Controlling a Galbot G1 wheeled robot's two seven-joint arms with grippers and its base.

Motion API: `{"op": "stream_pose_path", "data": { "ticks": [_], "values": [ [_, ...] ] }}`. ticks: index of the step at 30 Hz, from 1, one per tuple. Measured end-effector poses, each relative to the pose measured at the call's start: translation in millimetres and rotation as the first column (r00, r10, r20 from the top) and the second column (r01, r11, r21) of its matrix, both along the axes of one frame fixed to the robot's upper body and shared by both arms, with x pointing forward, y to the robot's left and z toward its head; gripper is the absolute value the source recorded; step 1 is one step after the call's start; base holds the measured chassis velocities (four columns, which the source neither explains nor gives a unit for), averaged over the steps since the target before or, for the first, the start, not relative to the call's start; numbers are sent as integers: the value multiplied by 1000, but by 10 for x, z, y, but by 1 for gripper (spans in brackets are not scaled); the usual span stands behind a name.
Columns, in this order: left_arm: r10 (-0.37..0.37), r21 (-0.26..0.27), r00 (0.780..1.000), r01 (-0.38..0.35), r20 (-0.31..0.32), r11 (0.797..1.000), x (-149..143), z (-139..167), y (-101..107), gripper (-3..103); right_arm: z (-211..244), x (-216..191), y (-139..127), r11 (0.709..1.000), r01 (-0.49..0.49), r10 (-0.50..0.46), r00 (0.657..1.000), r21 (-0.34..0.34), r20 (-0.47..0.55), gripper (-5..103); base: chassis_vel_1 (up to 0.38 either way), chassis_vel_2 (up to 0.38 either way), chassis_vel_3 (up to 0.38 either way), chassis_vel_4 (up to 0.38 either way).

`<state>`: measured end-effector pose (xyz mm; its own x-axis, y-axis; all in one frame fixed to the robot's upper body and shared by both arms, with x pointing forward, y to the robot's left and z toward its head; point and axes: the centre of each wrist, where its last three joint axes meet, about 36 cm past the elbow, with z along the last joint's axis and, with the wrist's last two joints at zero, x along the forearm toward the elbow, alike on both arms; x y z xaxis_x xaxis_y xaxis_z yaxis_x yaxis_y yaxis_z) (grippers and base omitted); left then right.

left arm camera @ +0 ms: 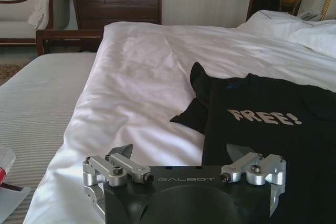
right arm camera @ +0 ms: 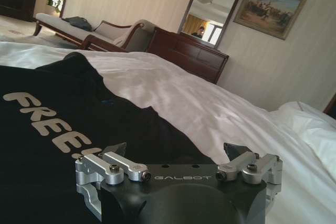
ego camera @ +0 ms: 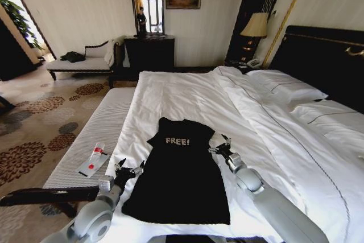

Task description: Fold the clothes on the bed.

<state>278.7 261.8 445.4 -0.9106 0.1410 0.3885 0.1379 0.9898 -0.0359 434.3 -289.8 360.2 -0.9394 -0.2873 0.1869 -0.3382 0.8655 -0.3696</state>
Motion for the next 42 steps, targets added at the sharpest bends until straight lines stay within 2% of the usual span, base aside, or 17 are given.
{"op": "stream_pose_path", "data": {
  "ticks": [5, 13, 25, 28, 29, 32, 34, 36, 39, 40, 42],
  "values": [
    [6, -3, 1000, -6, -5, 1000, 17, -19, 10, 100, -108, 147, 104, 999, -40, 40, 999, -4, -23, 100, 0, 0, 0, 0],
    [14, -4, 1000, -14, -16, 1000, 3, -58, 16, 100, -361, 277, 207, 998, -56, 54, 996, -15, -69, 100, 0, 0, 0, 0],
    [23, -6, 1000, -23, -8, 1000, 76, -73, 22, 100, -541, 418, 82, 997, -12, 7, 998, -80, -64, 100, 0, 0, 0, 0],
    [22, -9, 1000, -22, -9, 1000, 81, -79, 15, 100, -545, 439, 85, 996, -10, 4, 998, -84, -62, 103, 0, 0, 0, 0],
    [22, -9, 1000, -22, -10, 1000, 83, -88, 12, 100, -545, 459, 95, 996, -10, 5, 998, -87, -61, 94, 0, 0, 0, 0],
    [24, -10, 1000, -24, -13, 1000, 85, -102, 12, 100, -543, 498, 114, 996, -12, 7, 998, -92, -57, 89, 0, 0, 0, 0],
    [25, -12, 1000, -26, -16, 1000, 84, -108, 12, 100, -548, 532, 137, 995, -16, 11, 998, -99, -55, 78, 0, 0, 0, 0],
    [26, -14, 1000, -26, -17, 1000, 84, -109, 12, 100, -552, 546, 144, 995, -18, 12, 998, -102, -54, 78, 0, 0, 0, 0],
    [28, -19, 999, -28, -20, 999, 92, -112, 16, 100, -574, 573, 152, 994, -21, 16, 998, -110, -54, 61, 0, 0, 0, 0],
    [28, -19, 999, -28, -20, 999, 92, -112, 16, 100, -574, 573, 152, 994, -21, 16, 998, -110, -54, 61, 0, 0, 0, 0],
    [30, -21, 999, -31, -20, 999, 104, -114, 23, 100, -584, 577, 148, 993, -22, 16, 998, -114, -53, 50, 0, 0, 0, 0]
  ]
}}
